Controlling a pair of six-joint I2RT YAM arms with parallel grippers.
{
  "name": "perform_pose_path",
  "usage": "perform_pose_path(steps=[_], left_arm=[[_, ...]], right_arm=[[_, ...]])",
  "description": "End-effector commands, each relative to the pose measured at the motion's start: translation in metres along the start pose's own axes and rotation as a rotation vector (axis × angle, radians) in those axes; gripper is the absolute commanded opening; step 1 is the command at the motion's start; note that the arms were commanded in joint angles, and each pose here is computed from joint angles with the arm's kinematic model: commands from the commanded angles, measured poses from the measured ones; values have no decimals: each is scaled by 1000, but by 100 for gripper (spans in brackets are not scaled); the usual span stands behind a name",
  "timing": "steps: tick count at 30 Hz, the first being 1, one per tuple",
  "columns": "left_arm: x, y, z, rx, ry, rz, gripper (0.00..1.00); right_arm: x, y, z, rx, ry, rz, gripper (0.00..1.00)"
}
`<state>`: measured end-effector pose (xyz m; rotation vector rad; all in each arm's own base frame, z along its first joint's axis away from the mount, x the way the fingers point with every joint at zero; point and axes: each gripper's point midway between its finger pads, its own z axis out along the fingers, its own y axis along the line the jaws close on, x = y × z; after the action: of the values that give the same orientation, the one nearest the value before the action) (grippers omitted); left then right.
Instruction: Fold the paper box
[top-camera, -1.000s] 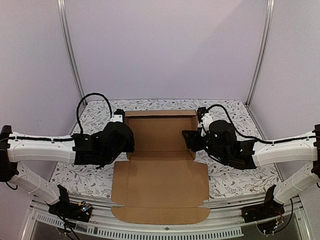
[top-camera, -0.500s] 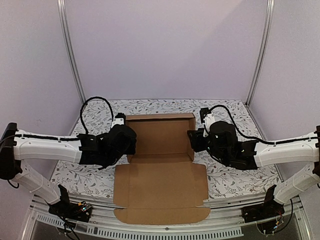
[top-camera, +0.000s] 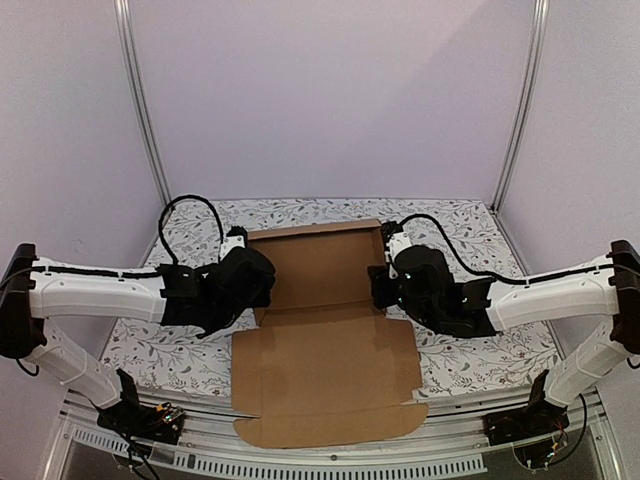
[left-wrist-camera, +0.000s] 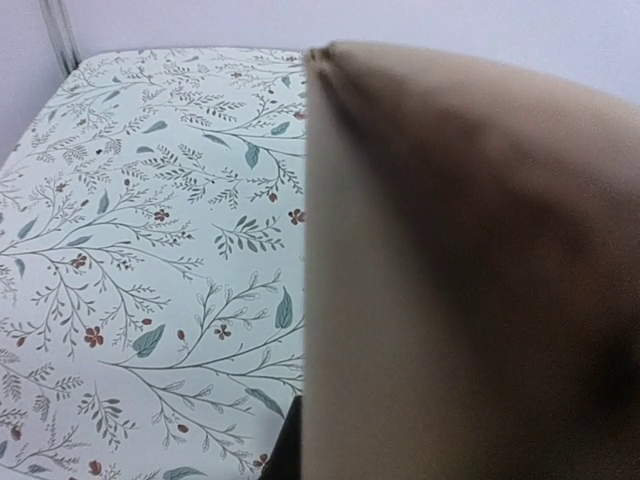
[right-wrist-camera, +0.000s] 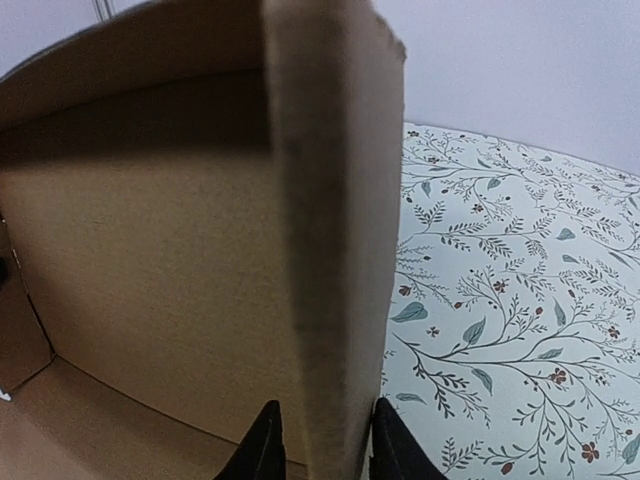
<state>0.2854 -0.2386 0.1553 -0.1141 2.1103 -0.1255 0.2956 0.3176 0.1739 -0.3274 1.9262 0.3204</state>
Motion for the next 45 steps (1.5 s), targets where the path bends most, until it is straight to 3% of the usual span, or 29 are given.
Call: perform_pose_path(steps=[1, 5, 15, 18, 22, 38, 39, 42, 45], left_arm=[[-6, -4, 2, 4, 3, -57, 0], [-5, -5, 2, 13, 11, -67, 0], [-7, -8, 1, 29, 14, -77, 0], [-8, -7, 1, 24, 10, -79, 0], [-9, -5, 0, 17, 2, -87, 0], [-11, -3, -1, 11, -6, -107, 0], [-12, -4, -1, 13, -6, -108, 0], [-11, -4, -1, 16, -3, -107, 0], [-10, -4, -1, 18, 0, -110, 0]], right_arm=[[-4, 2, 5, 29, 0, -23, 18], [-3, 5, 9, 29, 5, -32, 0], [-5, 10, 11, 31, -1, -48, 0], [-3, 11, 10, 26, 4, -38, 19], [6, 11, 7, 22, 22, -31, 28], [40, 1, 1, 65, 82, 11, 32], [39, 0, 0, 67, 78, 15, 31], [35, 1, 0, 67, 71, 13, 4], [32, 2, 1, 68, 64, 12, 0]])
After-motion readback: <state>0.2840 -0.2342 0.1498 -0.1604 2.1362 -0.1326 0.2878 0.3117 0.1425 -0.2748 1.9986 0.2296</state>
